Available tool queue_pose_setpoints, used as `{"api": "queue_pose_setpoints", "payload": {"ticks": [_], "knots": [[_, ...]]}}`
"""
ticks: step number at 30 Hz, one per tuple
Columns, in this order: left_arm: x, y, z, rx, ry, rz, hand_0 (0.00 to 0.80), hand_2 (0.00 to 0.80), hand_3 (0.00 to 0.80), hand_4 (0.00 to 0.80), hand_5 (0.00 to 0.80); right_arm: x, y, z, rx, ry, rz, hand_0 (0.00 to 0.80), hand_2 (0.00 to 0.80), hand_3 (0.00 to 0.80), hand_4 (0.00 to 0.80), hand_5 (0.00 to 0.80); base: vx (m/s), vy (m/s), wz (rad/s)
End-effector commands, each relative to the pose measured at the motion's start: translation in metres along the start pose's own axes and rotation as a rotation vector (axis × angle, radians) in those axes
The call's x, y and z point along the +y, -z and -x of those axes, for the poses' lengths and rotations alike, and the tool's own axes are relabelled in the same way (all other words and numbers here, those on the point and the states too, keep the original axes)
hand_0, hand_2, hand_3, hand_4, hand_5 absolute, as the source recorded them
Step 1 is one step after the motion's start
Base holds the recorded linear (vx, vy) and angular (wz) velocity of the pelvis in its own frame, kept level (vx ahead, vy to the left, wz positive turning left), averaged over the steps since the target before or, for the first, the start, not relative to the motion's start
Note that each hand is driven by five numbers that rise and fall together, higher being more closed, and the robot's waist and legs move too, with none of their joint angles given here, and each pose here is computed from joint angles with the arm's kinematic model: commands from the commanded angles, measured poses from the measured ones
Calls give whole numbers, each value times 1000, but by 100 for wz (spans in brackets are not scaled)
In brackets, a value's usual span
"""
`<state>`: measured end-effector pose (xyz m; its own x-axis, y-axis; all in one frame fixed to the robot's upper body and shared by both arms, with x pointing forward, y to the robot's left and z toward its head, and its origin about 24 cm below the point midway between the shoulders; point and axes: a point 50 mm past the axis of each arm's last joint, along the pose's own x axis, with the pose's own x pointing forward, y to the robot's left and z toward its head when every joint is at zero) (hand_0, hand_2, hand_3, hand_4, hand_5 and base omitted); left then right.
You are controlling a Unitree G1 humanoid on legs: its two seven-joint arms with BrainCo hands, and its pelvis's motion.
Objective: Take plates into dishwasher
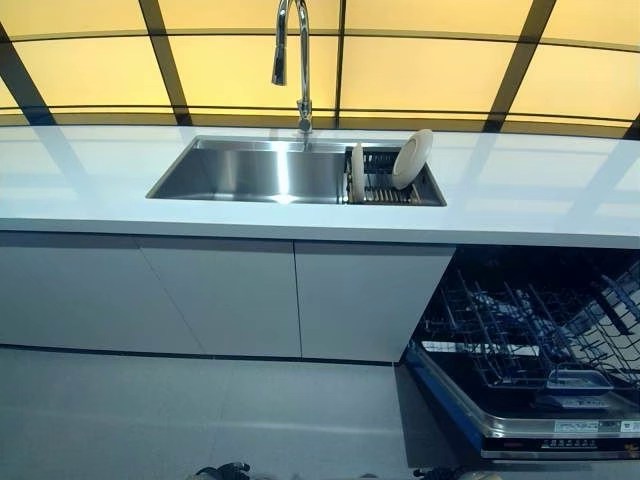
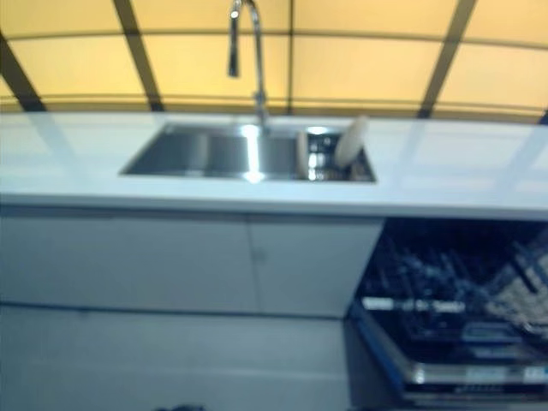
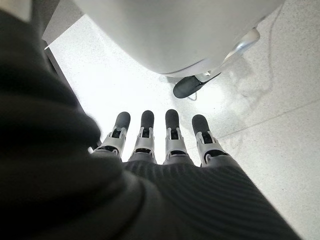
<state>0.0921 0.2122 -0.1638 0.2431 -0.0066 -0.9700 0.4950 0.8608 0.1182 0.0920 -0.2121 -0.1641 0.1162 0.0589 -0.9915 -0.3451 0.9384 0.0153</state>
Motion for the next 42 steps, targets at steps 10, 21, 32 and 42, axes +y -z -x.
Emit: {"api": "queue_pose_setpoints", "payload": {"ticks": [10, 21, 32, 42], "knots": [[11, -23, -2, -25, -27, -40, 0, 0, 0, 0, 0, 2, -5, -1, -2, -28, 66, 0, 0, 0, 0, 0, 0, 0, 0], [14, -16, 0, 2, -25, -105, 0, 0, 0, 0, 0, 48, -130, 50, -606, -556, 221, 0, 0, 0, 0, 0, 6, 13, 0], [17, -24, 0, -7, -45, -108, 0, 0, 0, 0, 0, 113, -244, 243, -1512, -1287, 48, 0, 0, 0, 0, 0, 1, 146, -1], [22, -14, 0, 56, -42, -155, 0, 0, 0, 0, 0, 40, -294, 361, -2063, -975, -333, 0, 0, 0, 0, 0, 100, 110, 2]]}}
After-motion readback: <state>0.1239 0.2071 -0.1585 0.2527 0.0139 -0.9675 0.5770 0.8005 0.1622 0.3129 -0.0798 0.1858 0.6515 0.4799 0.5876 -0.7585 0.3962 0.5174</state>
